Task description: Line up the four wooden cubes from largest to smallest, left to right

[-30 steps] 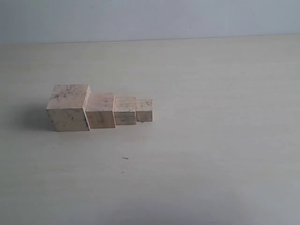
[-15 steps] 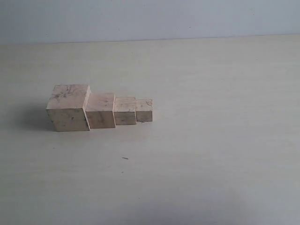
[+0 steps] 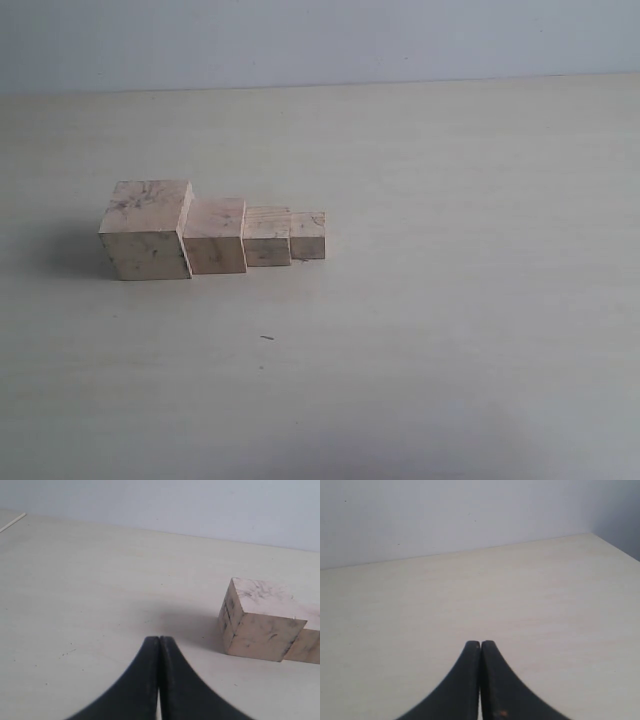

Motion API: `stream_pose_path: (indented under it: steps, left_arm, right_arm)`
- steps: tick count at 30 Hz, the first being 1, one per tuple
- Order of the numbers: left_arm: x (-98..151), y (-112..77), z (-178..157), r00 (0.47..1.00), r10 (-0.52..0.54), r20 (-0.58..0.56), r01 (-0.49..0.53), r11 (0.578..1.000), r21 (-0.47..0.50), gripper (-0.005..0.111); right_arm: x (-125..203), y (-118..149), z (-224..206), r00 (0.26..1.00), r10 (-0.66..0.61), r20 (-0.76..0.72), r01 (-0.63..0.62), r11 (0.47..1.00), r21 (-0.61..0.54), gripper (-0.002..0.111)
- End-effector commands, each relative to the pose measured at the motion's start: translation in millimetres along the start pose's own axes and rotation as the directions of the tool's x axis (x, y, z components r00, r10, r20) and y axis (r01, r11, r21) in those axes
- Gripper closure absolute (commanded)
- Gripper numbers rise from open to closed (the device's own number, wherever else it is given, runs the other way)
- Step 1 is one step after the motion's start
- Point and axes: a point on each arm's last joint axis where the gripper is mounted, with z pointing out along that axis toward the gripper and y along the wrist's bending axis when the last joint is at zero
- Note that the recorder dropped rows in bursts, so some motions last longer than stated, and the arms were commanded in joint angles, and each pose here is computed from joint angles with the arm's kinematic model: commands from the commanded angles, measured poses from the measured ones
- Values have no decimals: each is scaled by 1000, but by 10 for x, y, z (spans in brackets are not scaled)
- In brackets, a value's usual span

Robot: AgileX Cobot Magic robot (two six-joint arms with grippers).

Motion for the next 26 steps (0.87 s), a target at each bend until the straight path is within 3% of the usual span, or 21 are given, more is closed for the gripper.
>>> stream_pose_path:
  steps: [1,26]
  left_arm:
    - [-9,-2,-3,1000,3,11,-3,1000,5,107]
    - [-9,-2,-3,1000,3,11,-3,1000,5,107]
  right_arm:
    - [7,1,1,1000,2,6,-2,1000,-3,108]
    - [7,2,1,1000,8,6,-8,1000,-4,108]
